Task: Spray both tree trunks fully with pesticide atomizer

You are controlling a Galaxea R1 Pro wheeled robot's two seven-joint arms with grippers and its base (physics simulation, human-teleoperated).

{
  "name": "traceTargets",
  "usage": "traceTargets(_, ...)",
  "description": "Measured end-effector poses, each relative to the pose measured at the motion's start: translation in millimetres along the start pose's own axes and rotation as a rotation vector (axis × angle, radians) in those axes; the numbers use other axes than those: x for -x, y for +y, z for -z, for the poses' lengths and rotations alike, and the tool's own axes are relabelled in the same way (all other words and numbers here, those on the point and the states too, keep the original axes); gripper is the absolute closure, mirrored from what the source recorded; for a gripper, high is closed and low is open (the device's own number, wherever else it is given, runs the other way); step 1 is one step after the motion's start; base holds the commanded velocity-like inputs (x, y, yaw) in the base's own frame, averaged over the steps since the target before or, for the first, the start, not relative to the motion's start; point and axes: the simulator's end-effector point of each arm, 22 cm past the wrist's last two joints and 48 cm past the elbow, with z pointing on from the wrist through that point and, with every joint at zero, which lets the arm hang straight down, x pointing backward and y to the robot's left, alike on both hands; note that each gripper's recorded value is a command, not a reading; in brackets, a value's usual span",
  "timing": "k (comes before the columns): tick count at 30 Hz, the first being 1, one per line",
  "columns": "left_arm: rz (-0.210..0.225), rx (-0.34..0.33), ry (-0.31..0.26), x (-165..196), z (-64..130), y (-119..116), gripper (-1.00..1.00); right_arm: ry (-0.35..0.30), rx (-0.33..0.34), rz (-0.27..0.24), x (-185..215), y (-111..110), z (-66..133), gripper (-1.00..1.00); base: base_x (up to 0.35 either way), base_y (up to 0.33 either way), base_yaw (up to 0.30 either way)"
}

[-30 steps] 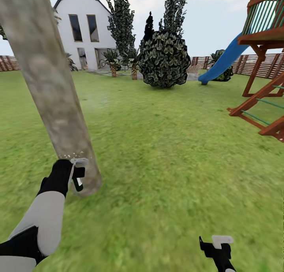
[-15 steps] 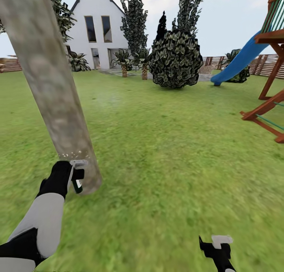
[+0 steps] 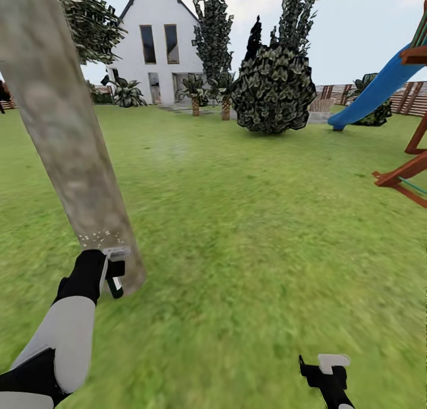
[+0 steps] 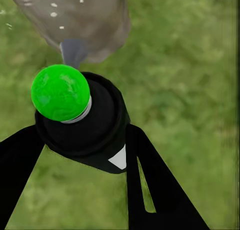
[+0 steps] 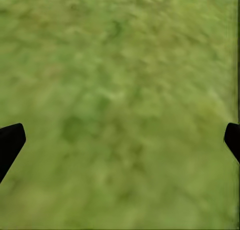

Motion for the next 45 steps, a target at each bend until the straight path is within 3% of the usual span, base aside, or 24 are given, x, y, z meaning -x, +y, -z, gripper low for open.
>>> traceTargets(5,0.0,0.005,-0.001,0.3,0.3,2.0,1.0,0.0,0.0,0.0,0.1,0.1,-0.1,-1.0,0.134,-0.264,0.209)
traceTargets(9,-0.014,0.019,0.061,-44.9,-13.7,9.1,1.0,0.0,0.0,0.0,0.0,0.2,-0.1,-1.0,0.111,-0.264,0.275)
traceTargets(16,-0.021,0.019,0.087,-62.9,-18.7,8.8,1.0,0.0,0.0,0.0,0.0,0.1,0.0,-1.0,0.146,-0.264,0.22)
traceTargets(20,-0.039,0.04,0.039,-67.5,-25.1,19.1,1.0,-0.001,0.0,0.0,0.2,0.0,0.0,-1.0,0.17,-0.25,0.013)
traceTargets(23,-0.018,0.043,0.027,-69.2,-26.6,23.2,1.0,-0.001,0.0,0.0,0.2,0.0,0.0,-1.0,0.176,-0.244,0.083)
traceTargets(32,-0.019,0.048,0.072,-105.7,-34.2,26.2,1.0,0.0,0.0,0.0,0.1,0.1,-0.1,-1.0,0.132,-0.257,0.263)
traceTargets(35,-0.022,0.033,0.084,-112.4,-36.2,17.6,1.0,-0.001,0.0,0.0,0.1,0.0,0.0,-1.0,0.13,-0.27,0.11)
traceTargets(39,-0.029,0.029,0.029,-102.0,-37.9,16.3,1.0,-0.001,0.0,0.0,0.2,0.0,0.1,-1.0,0.203,-0.23,0.009)
traceTargets(45,-0.03,0.029,0.022,-100.7,-38.1,15.4,1.0,-0.001,0.0,0.0,0.2,0.0,0.1,-1.0,0.223,-0.215,0.004)
